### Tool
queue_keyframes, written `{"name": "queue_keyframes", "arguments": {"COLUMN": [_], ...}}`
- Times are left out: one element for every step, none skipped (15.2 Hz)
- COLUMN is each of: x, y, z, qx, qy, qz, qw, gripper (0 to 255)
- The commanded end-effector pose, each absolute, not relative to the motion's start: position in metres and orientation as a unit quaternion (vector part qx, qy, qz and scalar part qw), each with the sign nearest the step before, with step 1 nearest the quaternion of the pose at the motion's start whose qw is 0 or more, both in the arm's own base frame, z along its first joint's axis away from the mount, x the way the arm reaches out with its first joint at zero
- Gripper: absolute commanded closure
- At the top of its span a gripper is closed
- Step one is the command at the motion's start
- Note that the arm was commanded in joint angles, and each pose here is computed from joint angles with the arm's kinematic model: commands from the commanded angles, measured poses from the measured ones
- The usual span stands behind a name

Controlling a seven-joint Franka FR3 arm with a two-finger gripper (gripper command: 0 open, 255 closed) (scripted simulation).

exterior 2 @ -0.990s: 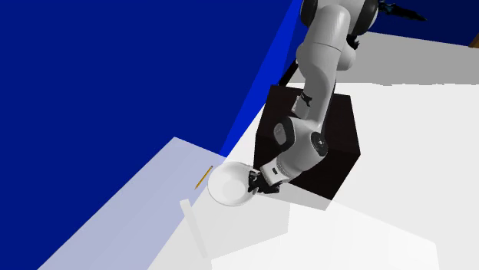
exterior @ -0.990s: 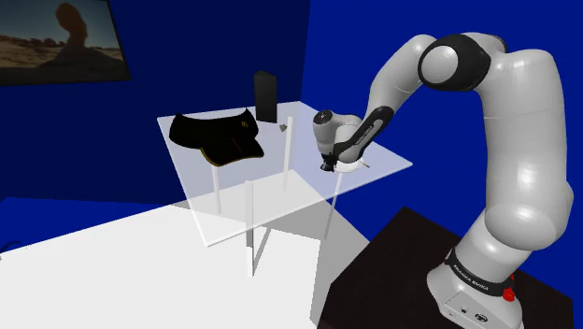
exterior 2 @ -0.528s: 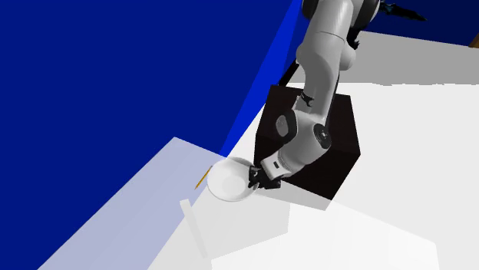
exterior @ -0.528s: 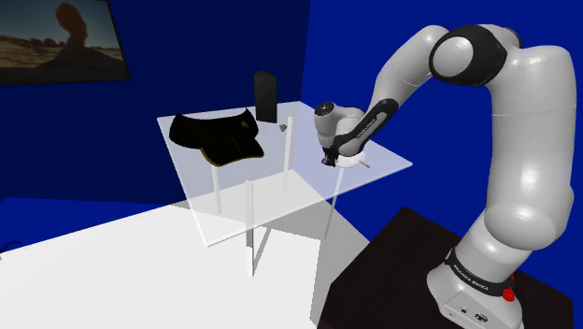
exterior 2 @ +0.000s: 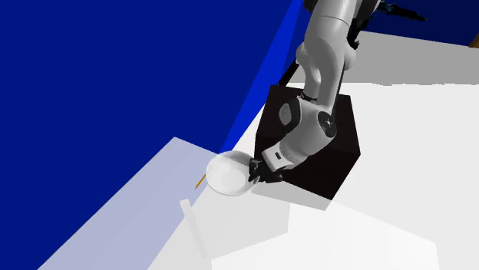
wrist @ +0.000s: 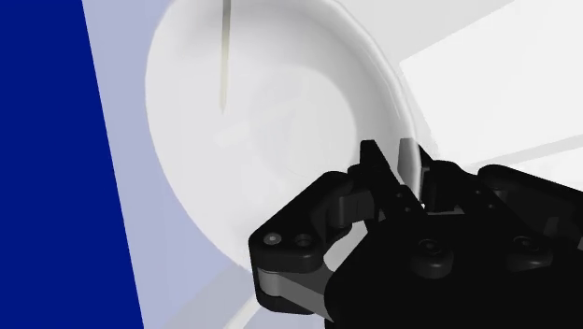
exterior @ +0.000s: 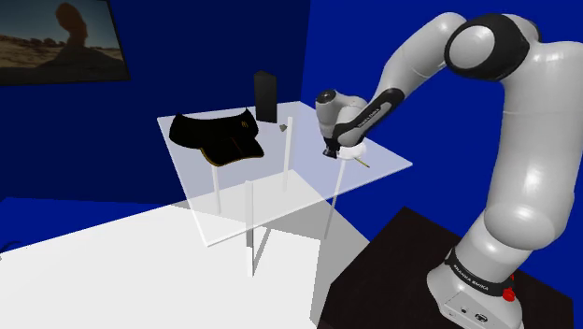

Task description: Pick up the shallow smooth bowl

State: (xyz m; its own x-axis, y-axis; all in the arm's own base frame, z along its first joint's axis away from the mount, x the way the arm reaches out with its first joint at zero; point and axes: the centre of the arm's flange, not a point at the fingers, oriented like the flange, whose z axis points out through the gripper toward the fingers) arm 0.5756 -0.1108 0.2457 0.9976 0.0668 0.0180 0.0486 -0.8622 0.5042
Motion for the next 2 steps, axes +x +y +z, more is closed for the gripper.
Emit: {"name": "queue_keyframes", "arguments": {"x": [0.5747,0.5747], "y": [-0.1109,-0.1109], "z": [0.2511,0.2511], "qx": [0.965,0.965], "qy": [0.03,0.03], "qz": [0.017,0.017], "qw": [0.261,0.261], "gripper": [255,255]}}
